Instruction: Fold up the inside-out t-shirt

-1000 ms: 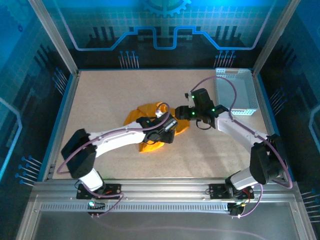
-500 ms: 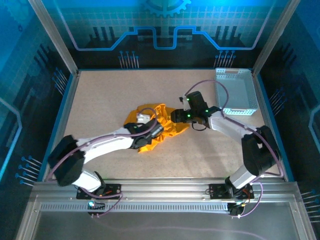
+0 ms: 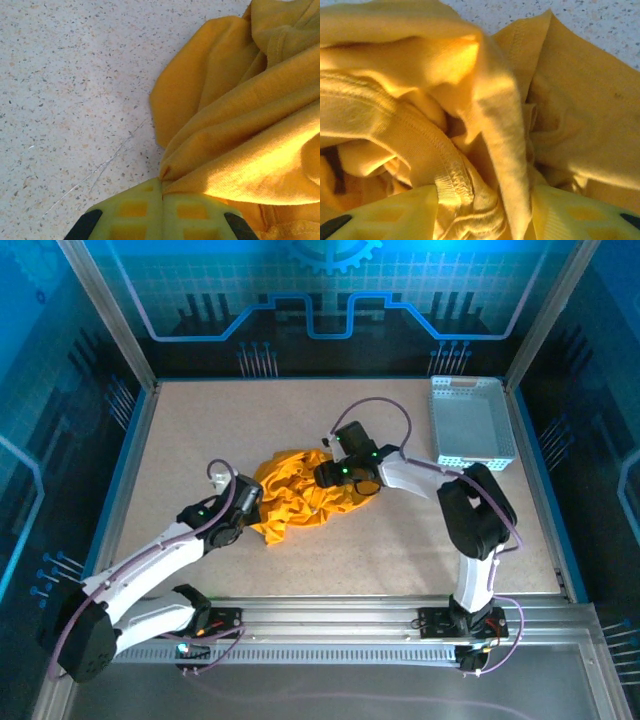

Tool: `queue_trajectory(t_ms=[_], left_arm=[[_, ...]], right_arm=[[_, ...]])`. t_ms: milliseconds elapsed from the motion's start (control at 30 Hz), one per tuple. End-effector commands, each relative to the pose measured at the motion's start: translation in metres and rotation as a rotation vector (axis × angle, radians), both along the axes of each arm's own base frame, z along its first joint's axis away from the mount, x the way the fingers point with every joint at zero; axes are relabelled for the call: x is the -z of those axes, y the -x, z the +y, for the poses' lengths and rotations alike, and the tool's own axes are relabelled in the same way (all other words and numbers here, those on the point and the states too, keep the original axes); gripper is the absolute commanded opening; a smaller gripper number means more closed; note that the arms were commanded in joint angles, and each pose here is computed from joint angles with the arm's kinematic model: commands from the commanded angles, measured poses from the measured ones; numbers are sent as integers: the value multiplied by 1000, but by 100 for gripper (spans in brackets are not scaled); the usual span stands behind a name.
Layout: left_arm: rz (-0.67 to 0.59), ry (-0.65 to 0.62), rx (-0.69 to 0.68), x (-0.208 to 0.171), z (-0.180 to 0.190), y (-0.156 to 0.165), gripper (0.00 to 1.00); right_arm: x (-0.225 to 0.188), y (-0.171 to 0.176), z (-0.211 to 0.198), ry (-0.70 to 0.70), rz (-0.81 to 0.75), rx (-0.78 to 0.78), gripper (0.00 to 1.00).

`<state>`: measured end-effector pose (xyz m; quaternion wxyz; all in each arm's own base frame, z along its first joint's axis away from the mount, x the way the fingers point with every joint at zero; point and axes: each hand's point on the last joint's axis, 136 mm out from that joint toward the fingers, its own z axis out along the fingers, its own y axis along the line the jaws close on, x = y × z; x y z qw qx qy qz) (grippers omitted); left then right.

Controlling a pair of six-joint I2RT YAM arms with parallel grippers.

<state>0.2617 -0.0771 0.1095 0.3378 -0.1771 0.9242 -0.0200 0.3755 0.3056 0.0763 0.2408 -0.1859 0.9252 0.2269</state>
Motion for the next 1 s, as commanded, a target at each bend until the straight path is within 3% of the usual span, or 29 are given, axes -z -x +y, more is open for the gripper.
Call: queue_trajectory(t_ms=[0, 100, 233, 500, 700, 967], left_arm=[[-14, 15, -1, -5, 4, -1, 0], [-16, 27, -14, -8, 7, -3, 0], [-23, 24, -26, -12, 11, -6, 0], [-100, 14, -49, -41, 22, -9, 0], [-207, 15, -88, -81, 36, -7, 0], [-544, -11, -203, -200, 83, 20, 0]], right_arm=[[7, 0, 7, 19, 18, -27, 45], [4, 3, 1, 29, 3, 1, 45], [-2, 7, -8, 43, -6, 32, 33], [-50, 10, -35, 81, -135, 80, 0], [-106, 20, -55, 59, -237, 104, 0], [-222, 63, -108, -23, -468, 93, 0]])
